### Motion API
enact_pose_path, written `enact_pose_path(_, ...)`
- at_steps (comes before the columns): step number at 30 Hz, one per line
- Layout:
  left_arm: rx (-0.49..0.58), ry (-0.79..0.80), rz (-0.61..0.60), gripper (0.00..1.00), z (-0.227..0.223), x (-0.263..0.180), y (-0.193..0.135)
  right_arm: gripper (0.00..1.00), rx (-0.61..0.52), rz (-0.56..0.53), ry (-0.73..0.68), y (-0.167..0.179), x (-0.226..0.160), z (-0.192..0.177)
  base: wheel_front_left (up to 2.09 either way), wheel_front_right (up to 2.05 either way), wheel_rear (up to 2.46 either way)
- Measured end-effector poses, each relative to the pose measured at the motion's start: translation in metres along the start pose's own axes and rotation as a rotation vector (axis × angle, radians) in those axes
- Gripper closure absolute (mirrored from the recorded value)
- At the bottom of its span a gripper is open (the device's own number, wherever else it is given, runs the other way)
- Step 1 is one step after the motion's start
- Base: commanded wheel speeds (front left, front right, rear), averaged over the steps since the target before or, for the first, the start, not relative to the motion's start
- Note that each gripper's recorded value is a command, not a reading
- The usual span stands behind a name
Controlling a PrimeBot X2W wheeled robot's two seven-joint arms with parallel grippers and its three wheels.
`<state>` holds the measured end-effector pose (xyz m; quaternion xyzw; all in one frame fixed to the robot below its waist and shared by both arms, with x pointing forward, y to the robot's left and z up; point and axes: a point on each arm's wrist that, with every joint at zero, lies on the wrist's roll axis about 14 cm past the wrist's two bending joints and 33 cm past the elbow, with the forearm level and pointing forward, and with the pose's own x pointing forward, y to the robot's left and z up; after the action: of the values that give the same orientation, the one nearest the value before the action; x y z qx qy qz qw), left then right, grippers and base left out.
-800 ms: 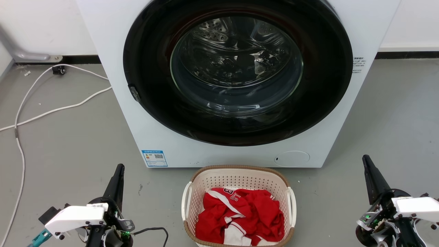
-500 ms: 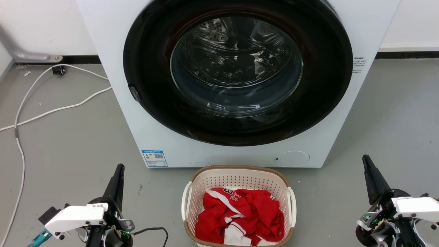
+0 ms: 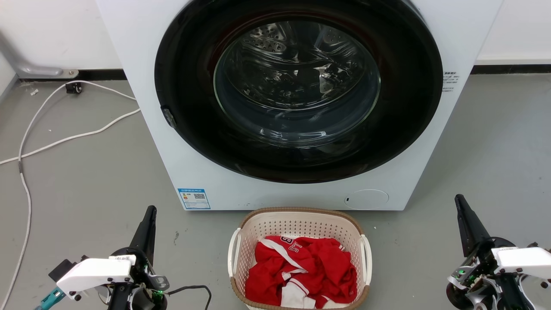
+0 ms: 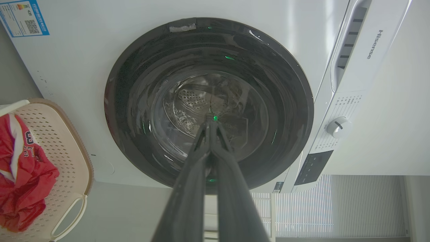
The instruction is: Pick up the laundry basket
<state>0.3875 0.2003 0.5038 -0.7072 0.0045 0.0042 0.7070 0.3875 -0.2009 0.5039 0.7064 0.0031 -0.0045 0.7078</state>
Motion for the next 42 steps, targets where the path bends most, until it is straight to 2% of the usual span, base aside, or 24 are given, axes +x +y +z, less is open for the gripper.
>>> enact_pose_path(11,0.000,0.000,0.000,1.00,0.000,0.000,0.000,1.00,0.000,0.000,0.001,0.000,0.000,0.000,0.00,0.00,0.00)
enact_pose_path(12,0.000,0.000,0.000,0.00,0.000,0.000,0.000,0.00,0.000,0.000,0.001,0.000,0.000,0.000,0.00,0.00,0.00)
enact_pose_path(17,-0.009,0.003,0.051,0.00,-0.003,-0.007,0.017,0.00,0.006,-0.047,-0.006,-0.016,-0.007,0.000,0.00,0.00,0.00)
enact_pose_path(26,0.027,0.010,0.038,0.00,-0.014,-0.002,0.012,0.00,-0.049,-0.052,-0.020,-0.017,-0.007,-0.002,0.00,0.00,0.00)
enact_pose_path(42,0.379,0.036,-0.013,0.00,-0.028,0.004,-0.003,0.00,-0.471,-0.009,-0.012,-0.001,-0.003,-0.007,0.00,0.00,0.00)
